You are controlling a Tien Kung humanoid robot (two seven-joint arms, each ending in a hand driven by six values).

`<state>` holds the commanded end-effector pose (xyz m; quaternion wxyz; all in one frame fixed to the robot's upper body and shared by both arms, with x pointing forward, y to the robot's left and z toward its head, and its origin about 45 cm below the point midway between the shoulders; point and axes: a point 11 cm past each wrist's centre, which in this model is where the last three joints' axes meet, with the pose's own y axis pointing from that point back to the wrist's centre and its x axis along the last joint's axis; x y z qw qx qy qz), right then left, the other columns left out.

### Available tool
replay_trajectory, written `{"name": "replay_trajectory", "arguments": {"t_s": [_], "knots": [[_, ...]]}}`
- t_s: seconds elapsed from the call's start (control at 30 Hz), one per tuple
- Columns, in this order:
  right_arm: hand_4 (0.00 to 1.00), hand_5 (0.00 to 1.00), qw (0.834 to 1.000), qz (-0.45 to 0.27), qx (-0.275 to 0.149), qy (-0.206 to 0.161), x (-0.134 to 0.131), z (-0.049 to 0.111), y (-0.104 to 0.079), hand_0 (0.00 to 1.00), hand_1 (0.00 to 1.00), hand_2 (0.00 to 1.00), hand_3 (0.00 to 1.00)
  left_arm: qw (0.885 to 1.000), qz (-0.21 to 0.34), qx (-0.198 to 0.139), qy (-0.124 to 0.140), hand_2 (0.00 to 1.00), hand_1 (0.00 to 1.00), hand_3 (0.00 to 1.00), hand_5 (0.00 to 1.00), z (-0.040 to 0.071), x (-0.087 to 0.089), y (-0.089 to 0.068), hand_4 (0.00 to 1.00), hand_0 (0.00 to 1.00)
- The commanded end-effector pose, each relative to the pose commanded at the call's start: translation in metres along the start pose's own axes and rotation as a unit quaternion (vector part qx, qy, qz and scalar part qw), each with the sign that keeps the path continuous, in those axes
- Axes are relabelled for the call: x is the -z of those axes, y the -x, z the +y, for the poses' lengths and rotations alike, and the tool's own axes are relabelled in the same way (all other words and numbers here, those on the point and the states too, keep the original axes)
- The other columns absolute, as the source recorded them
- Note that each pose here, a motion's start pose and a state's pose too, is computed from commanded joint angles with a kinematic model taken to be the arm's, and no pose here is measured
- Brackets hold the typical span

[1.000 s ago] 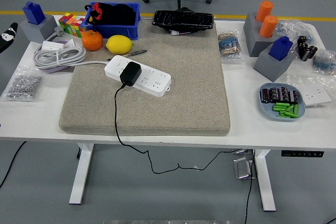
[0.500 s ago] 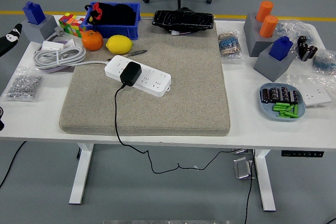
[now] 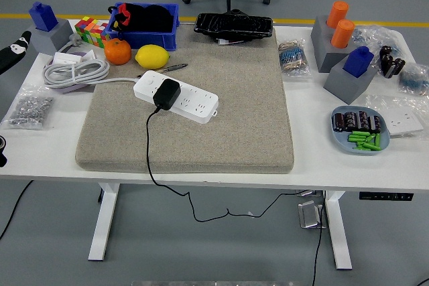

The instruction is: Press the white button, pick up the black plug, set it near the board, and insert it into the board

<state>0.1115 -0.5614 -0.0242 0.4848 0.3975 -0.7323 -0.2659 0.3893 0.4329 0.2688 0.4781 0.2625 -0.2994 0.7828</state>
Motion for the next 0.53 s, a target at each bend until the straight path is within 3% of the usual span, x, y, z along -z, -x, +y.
{"name": "replay_trajectory", "arguments": {"t_s": [0.53], "knots": [[0.662, 0.361, 1.0, 0.004, 0.001, 0.005, -0.0048, 0.0004, 0.0008, 0.747, 0.623, 0.606, 0.598, 1.0, 0.0, 0.002, -0.004, 0.828, 0.873, 0.817, 0.435, 0.0024, 0.0028, 0.0008, 0.804, 0.901]]}}
